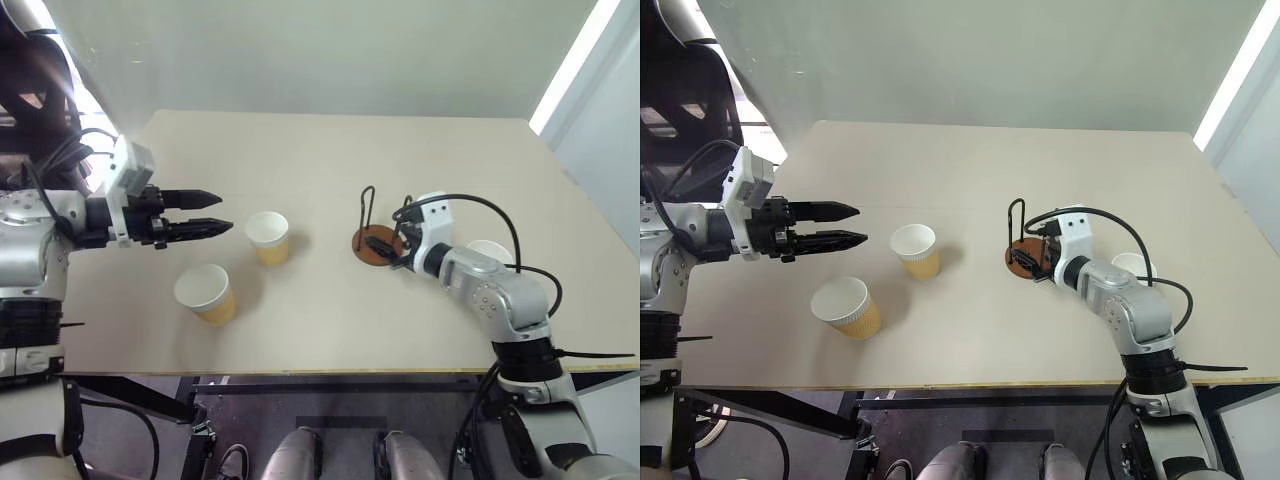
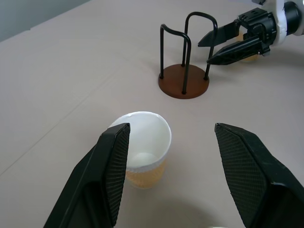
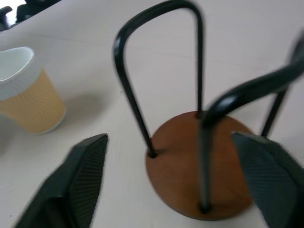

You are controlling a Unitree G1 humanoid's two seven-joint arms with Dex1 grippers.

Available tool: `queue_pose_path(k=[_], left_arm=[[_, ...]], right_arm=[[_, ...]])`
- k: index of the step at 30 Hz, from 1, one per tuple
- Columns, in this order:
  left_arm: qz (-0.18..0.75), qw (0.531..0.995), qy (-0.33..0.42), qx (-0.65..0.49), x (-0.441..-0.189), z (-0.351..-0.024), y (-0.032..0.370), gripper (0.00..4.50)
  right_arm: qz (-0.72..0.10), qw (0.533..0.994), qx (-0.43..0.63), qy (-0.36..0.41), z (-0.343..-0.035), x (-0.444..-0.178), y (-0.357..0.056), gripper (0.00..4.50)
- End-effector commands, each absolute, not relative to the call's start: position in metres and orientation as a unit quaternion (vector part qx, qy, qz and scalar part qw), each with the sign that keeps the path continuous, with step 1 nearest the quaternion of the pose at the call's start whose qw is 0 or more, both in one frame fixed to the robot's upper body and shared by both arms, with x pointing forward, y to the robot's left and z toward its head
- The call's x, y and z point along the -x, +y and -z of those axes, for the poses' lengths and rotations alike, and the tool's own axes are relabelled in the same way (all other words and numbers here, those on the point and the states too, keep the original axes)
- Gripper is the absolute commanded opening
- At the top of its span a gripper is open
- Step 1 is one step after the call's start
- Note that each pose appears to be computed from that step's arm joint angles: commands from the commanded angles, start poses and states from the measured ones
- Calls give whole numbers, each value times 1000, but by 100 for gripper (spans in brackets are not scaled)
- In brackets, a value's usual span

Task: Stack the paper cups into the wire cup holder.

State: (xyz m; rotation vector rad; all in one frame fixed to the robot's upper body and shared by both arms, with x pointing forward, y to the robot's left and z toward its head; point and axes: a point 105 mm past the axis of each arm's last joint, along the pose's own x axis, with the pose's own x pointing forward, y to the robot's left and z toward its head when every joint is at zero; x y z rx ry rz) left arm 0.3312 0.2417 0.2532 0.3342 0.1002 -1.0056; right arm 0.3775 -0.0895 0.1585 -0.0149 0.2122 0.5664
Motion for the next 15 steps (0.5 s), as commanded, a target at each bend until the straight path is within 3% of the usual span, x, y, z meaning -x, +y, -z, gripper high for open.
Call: queue_pose_path(k=[1, 9, 15], left_arm=[[470, 865, 20, -176, -325, -272, 245, 306], [468, 865, 20, -180, -325, -272, 246, 306], [470, 864, 22, -182, -327, -272, 245, 306]], right_arm=[[-287, 955, 22, 69, -174, -381, -85, 287], [-310, 947, 50, 65, -168, -374, -87, 3], [-446, 888, 98, 46, -171, -325, -80, 3]])
